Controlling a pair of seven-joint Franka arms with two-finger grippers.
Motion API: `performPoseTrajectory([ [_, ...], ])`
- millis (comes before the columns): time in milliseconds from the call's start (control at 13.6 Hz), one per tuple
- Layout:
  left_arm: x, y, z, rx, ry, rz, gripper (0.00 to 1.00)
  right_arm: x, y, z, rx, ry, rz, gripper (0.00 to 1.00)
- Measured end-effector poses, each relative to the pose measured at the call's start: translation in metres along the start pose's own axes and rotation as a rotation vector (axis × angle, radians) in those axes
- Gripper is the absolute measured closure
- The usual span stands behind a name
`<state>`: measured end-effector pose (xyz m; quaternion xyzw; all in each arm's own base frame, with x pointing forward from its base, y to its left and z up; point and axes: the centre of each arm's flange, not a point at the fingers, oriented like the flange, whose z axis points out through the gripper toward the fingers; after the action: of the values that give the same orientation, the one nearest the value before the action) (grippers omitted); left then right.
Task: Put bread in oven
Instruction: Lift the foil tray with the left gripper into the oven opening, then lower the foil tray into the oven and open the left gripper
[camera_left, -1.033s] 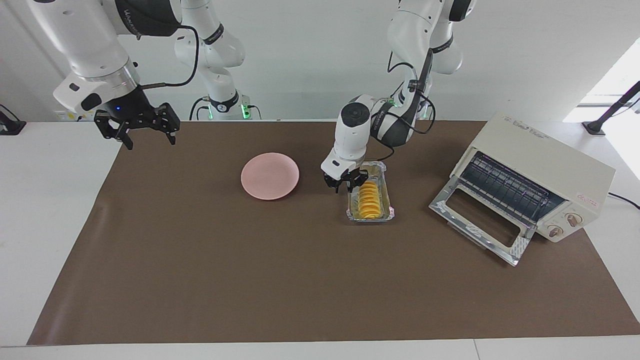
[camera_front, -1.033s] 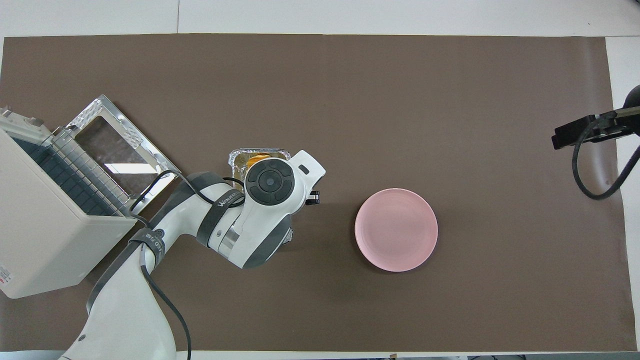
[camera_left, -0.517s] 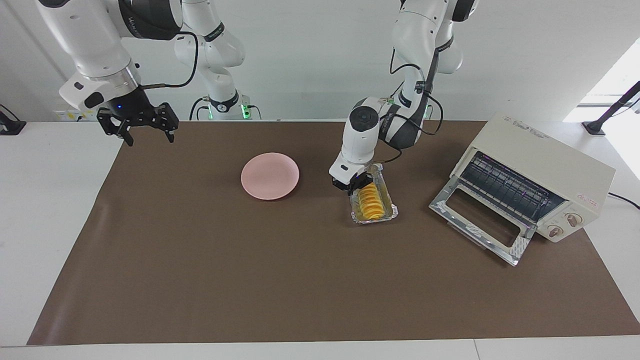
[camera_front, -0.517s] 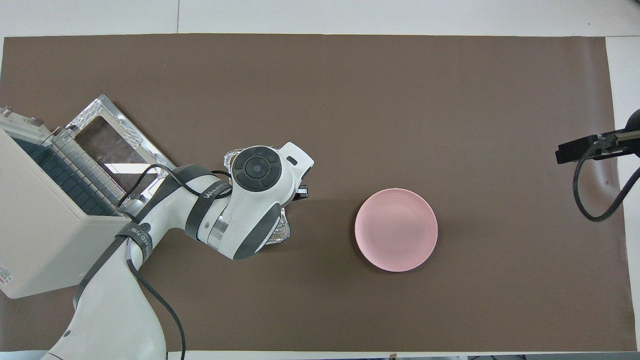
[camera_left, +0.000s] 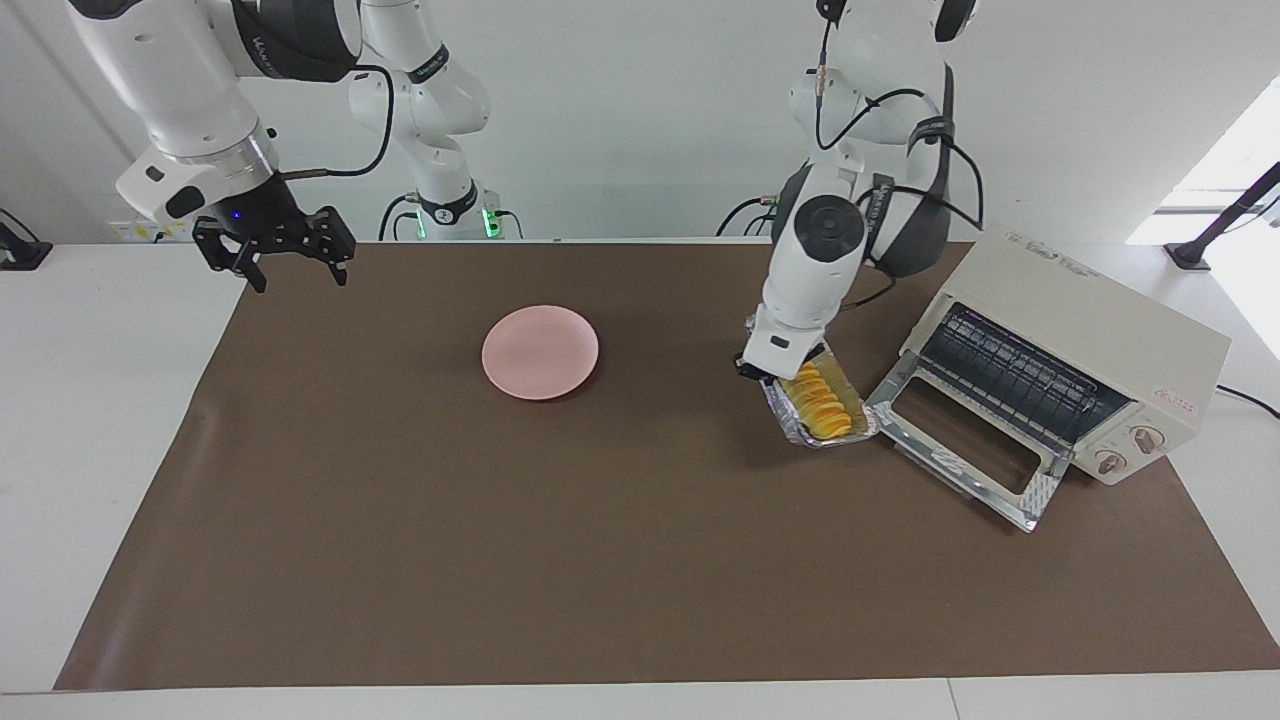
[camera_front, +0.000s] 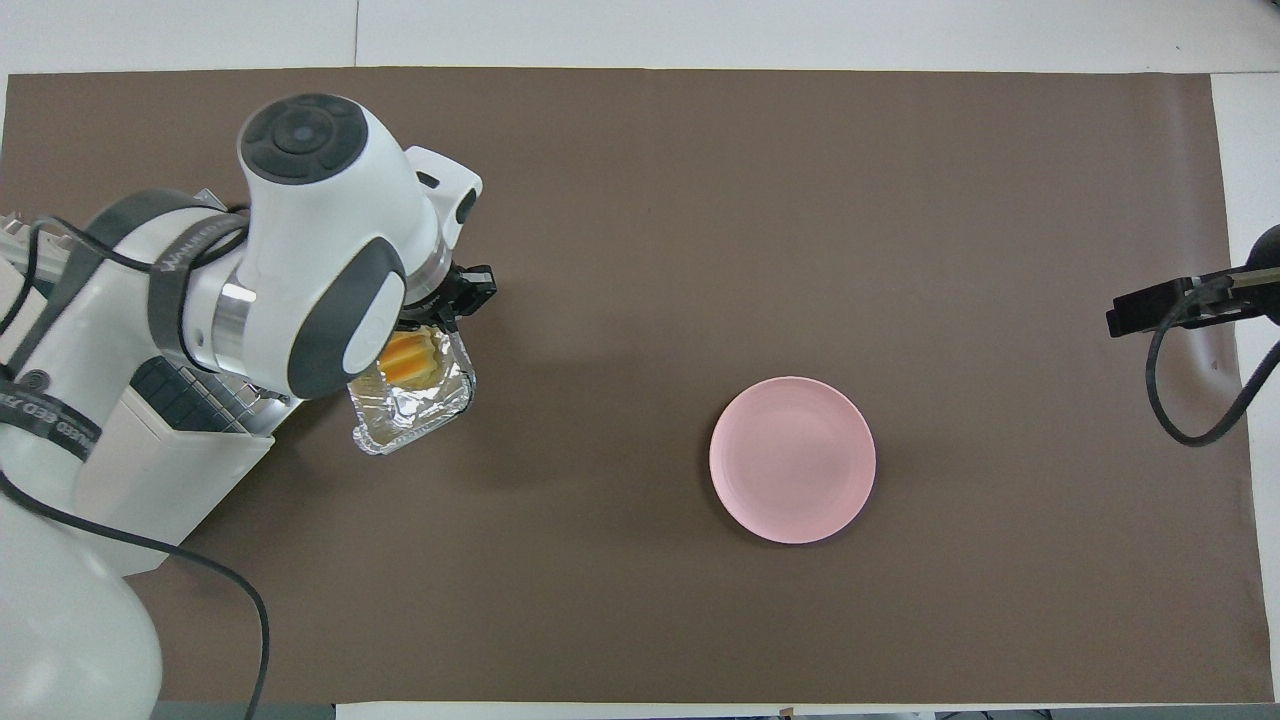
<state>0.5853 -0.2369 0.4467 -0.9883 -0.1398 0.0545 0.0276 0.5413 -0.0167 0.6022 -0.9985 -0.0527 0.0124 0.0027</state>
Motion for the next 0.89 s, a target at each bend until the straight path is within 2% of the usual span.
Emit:
performPoseTrajectory([
  [369,0.07,-0.103,-0.003,0.026,0.024,-0.215,0.98,0.0,-0.002,0.0,0.009,0.001,0.002,0.0],
  [738,0.107,-0.165,-0.003,0.041,0.068,-0.349,0.98,-0.002,-0.004,-0.001,0.01,-0.005,0.0,0.0],
  [886,0.117,-0.19,0.001,0.068,0.077,-0.386,0.98,-0.002,-0.004,-0.001,0.01,-0.006,0.0,0.0],
])
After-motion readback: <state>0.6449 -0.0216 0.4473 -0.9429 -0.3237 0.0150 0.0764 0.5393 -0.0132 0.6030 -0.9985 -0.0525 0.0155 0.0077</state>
